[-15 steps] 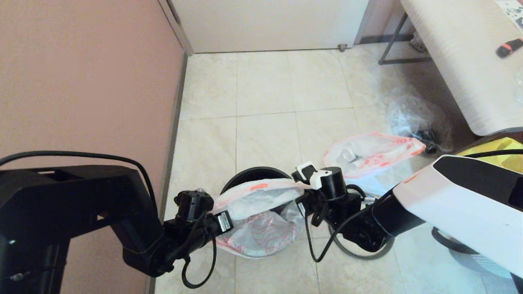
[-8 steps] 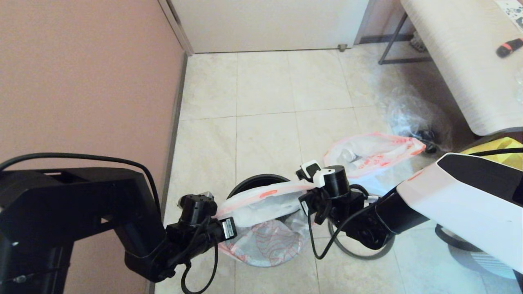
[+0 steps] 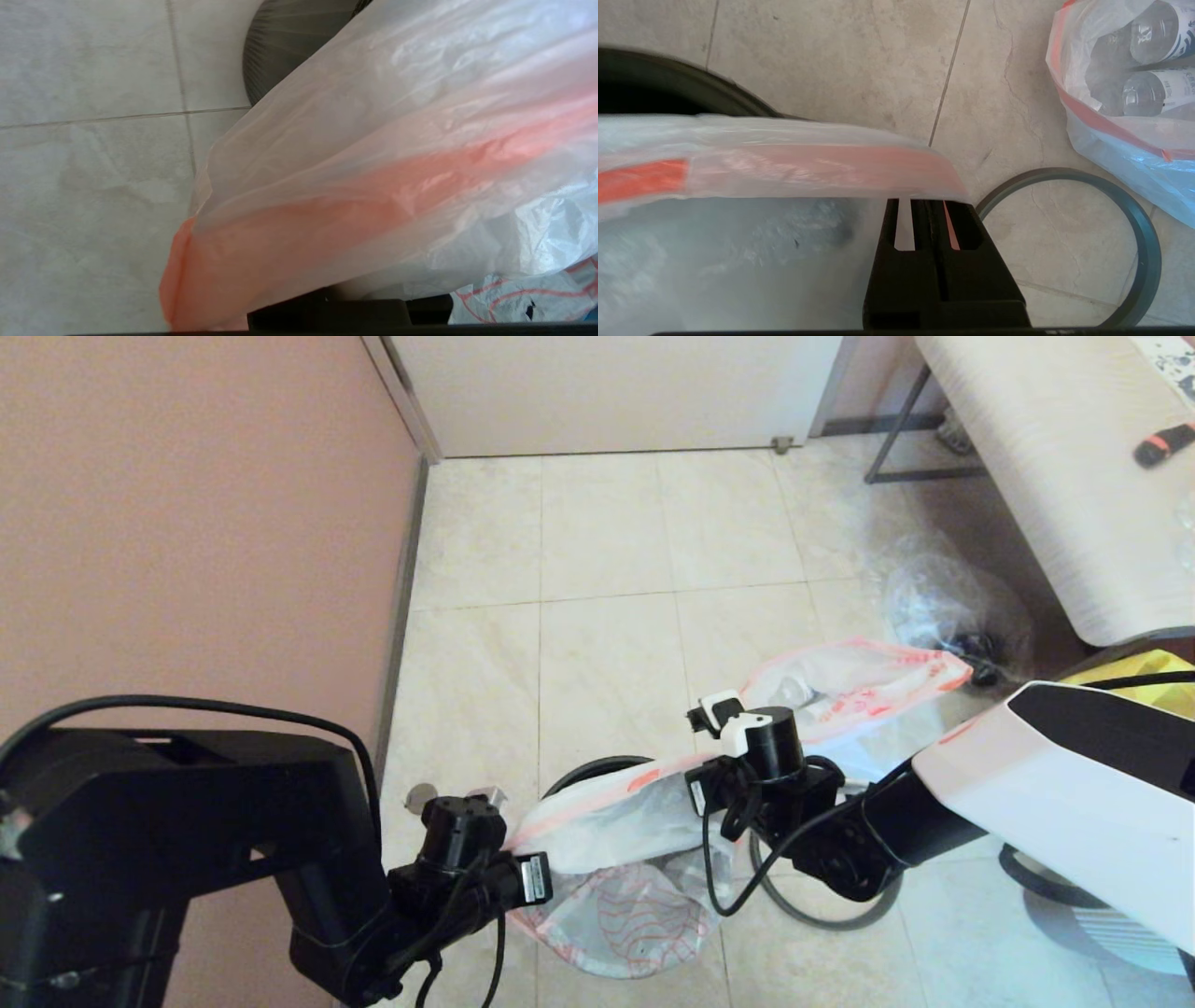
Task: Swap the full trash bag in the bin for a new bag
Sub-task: Put the new garbage bag on the trash can
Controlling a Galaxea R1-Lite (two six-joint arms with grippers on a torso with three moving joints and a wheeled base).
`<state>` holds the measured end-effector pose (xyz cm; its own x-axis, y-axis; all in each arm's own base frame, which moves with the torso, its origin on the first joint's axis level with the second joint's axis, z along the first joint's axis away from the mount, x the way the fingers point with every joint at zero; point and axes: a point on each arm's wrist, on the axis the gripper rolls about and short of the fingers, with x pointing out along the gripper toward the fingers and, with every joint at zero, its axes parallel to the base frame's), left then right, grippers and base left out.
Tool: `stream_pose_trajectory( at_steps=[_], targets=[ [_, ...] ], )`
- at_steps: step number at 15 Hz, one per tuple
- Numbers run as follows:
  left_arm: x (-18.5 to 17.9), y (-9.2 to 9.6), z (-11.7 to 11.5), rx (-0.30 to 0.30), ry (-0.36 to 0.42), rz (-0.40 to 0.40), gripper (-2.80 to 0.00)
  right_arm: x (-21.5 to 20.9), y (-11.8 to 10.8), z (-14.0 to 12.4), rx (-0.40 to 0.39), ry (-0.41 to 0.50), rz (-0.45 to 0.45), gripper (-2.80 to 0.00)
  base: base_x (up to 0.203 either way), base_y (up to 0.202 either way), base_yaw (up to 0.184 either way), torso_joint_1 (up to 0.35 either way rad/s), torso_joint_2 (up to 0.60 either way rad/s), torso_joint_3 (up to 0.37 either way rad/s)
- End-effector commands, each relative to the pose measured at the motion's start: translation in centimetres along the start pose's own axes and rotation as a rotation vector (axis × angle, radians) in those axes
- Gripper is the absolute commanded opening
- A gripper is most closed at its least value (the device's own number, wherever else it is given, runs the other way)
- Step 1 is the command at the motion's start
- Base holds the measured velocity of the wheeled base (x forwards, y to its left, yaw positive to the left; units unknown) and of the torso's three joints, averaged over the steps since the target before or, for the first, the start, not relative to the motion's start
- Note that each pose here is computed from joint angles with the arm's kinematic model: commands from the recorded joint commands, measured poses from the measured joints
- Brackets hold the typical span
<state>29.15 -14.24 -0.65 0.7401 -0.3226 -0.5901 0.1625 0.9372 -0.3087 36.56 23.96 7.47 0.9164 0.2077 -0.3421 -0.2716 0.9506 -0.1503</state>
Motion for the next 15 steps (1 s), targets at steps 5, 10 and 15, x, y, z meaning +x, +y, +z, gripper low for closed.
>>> stream_pose_trajectory(
  at_steps=[5,10,15],
  targets=[
    [0.2,-0.2,-0.5,0.027,0.008,-0.006,-2.8,-0.5,2.2,0.3,-0.01,-0.021,0.05,-2.8,0.0,0.0,0.0,0.0,0.0,0.0],
    [0.3,-0.8,-0.6,0.039,0.006,-0.026,-2.8,-0.2,4.4,1.5,-0.016,-0.046,0.102,-2.8,0.0,0.0,0.0,0.0,0.0,0.0],
    [0.2,-1.6,-0.9,0.054,0.011,-0.049,-2.8,1.2,5.9,2.1,-0.028,-0.037,0.121,-2.8,0.0,0.0,0.0,0.0,0.0,0.0]
  ],
)
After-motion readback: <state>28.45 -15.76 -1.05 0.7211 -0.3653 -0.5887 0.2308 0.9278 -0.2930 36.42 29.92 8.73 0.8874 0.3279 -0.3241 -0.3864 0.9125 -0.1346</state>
